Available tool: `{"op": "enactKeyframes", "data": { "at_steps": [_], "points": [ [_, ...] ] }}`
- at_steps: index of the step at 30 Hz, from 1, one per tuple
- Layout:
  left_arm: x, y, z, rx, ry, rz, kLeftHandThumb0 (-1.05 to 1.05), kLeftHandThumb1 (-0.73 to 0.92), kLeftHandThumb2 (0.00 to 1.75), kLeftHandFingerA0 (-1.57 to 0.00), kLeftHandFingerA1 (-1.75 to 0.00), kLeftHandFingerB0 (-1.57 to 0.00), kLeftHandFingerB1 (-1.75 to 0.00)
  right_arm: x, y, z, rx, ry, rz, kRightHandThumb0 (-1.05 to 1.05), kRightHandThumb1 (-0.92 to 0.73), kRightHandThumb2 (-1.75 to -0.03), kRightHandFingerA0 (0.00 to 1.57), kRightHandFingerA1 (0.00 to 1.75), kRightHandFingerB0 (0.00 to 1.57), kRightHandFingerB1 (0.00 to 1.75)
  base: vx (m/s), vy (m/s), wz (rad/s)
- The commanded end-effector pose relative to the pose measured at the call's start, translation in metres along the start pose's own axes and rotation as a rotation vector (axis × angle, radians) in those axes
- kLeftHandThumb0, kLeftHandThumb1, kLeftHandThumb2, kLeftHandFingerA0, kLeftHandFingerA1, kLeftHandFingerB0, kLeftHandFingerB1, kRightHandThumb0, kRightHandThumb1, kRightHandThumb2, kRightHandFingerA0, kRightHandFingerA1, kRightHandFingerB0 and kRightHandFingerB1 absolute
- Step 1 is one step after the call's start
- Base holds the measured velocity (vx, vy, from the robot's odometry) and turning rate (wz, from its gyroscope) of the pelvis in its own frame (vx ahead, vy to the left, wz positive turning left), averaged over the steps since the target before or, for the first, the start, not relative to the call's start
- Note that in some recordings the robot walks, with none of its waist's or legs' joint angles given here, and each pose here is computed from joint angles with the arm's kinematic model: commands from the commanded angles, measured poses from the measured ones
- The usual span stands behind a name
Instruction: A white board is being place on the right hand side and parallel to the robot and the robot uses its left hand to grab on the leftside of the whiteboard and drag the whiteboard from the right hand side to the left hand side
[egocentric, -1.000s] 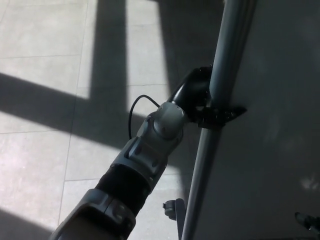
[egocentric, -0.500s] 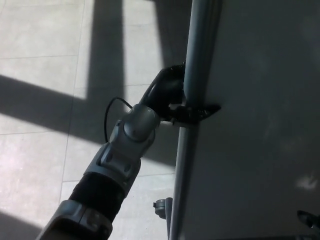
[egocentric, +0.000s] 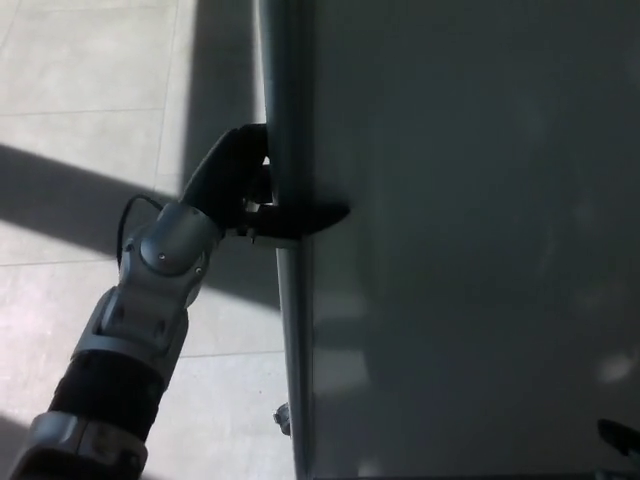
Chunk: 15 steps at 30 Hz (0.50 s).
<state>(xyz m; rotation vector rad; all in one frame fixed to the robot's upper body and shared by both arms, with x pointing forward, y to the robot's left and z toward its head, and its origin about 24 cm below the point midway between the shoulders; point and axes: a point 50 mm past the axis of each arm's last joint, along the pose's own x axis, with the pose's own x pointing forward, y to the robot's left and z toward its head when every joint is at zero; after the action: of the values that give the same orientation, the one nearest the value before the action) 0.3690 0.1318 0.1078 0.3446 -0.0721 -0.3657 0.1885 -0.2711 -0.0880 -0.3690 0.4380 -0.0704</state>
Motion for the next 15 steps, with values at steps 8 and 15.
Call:
{"op": "enactKeyframes", "data": {
  "at_steps": [8,15],
  "points": [
    [-0.030,0.057,0.011,0.002,-0.077,0.060,-0.20,0.64,0.56,-0.81,-1.75,-0.61,-1.68,0.003,-0.005,0.004,-0.013,-0.010,-0.015,-0.59,-0.85,-0.65,0.37,0.39,0.23,0.31,0.00,0.000,0.00],
    [-0.053,0.088,0.008,0.043,-0.071,0.128,-0.19,0.63,0.58,-0.87,-1.64,-0.74,-1.59,0.004,-0.005,0.004,0.001,-0.010,-0.015,-0.60,-0.85,-0.65,0.37,0.38,0.23,0.31,0.00,0.000,0.00]
  ]
}}
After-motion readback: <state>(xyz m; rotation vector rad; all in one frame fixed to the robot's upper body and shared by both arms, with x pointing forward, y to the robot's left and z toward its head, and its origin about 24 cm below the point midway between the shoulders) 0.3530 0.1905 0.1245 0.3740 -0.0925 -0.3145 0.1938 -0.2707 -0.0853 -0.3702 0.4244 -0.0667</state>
